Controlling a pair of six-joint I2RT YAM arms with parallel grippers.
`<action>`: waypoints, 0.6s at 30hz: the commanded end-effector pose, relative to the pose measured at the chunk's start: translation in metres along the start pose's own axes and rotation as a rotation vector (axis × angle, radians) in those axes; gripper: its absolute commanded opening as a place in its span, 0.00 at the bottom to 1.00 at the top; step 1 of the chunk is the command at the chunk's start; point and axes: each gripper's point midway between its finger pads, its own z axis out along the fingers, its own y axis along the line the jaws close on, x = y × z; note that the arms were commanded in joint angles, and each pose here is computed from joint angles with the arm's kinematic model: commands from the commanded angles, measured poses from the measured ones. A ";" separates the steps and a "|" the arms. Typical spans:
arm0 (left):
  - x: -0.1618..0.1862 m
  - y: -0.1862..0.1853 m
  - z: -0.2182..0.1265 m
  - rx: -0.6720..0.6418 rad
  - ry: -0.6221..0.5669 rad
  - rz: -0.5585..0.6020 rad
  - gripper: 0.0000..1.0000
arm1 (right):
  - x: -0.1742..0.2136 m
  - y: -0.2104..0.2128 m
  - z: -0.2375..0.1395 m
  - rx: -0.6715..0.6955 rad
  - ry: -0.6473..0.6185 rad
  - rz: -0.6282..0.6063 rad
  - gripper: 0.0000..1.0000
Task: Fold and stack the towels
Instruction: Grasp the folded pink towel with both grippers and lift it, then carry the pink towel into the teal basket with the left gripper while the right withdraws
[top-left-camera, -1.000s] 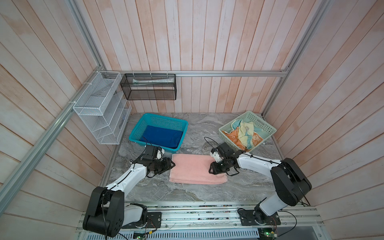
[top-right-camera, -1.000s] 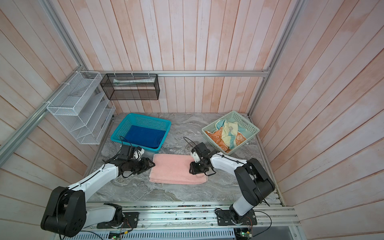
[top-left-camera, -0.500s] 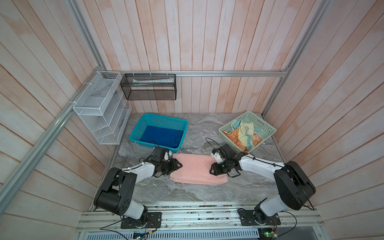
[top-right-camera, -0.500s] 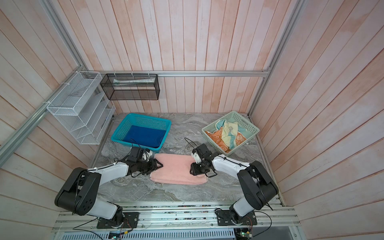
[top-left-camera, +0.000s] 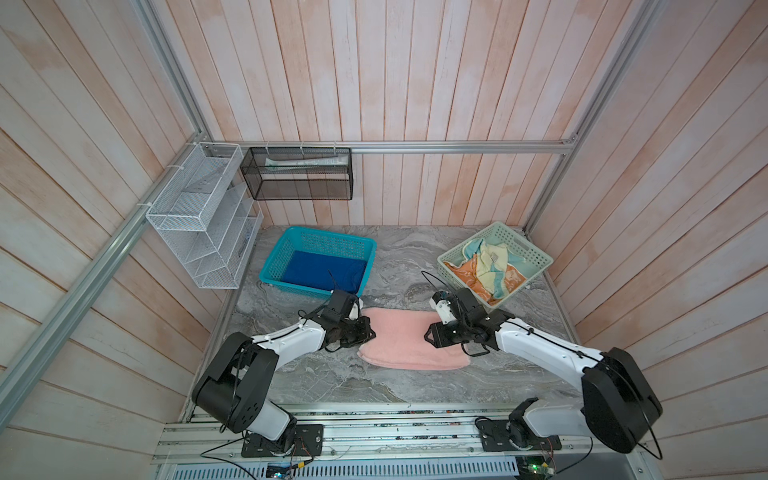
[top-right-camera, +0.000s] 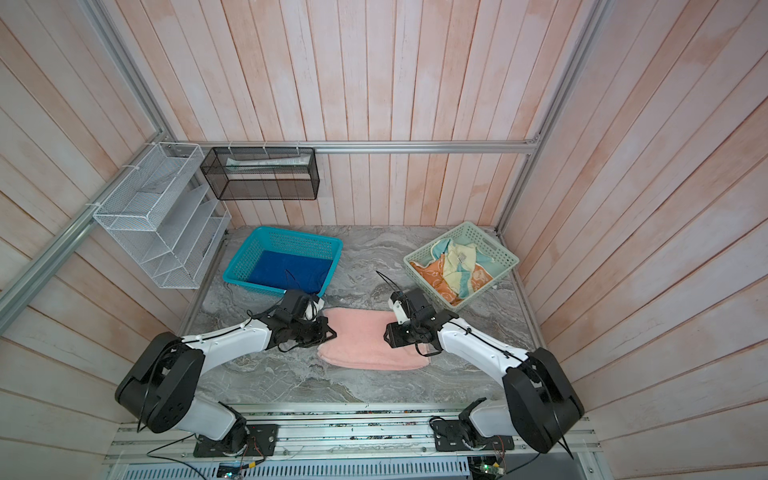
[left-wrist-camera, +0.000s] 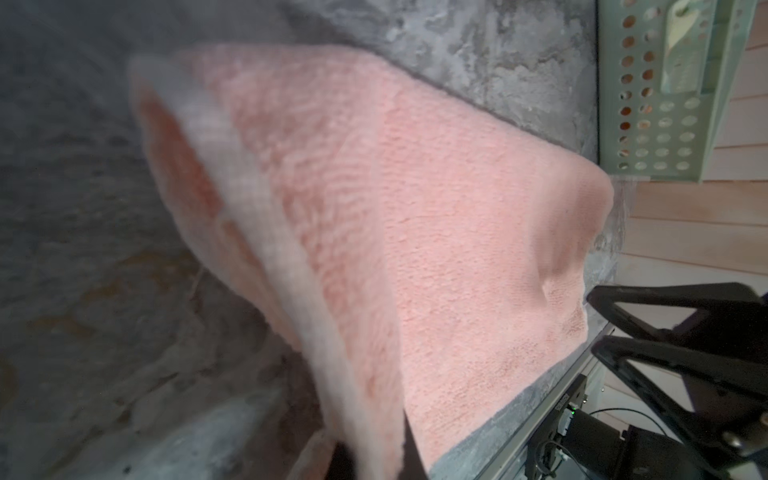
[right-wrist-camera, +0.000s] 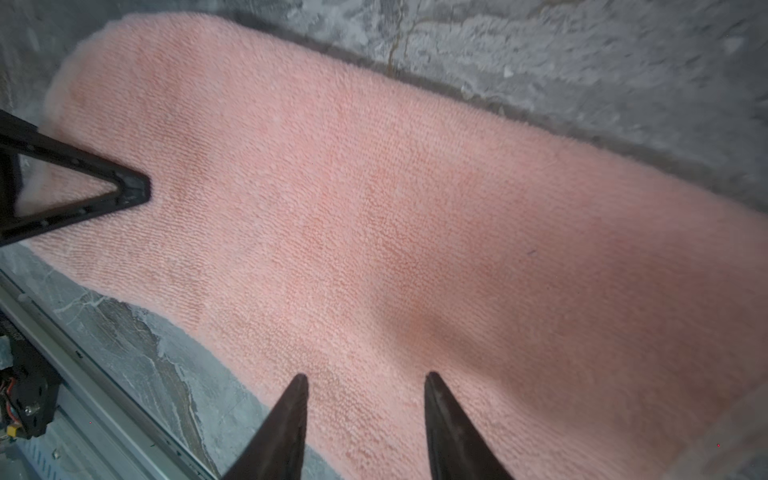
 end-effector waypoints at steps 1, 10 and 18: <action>-0.011 -0.027 -0.011 -0.044 -0.037 0.122 0.00 | -0.003 -0.017 -0.012 0.084 -0.077 0.035 0.47; -0.085 -0.097 -0.059 -0.122 -0.132 0.370 0.00 | -0.033 -0.030 -0.050 0.122 -0.281 0.061 0.48; -0.171 -0.130 -0.153 -0.220 -0.204 0.534 0.00 | -0.063 -0.033 -0.062 0.127 -0.327 0.071 0.48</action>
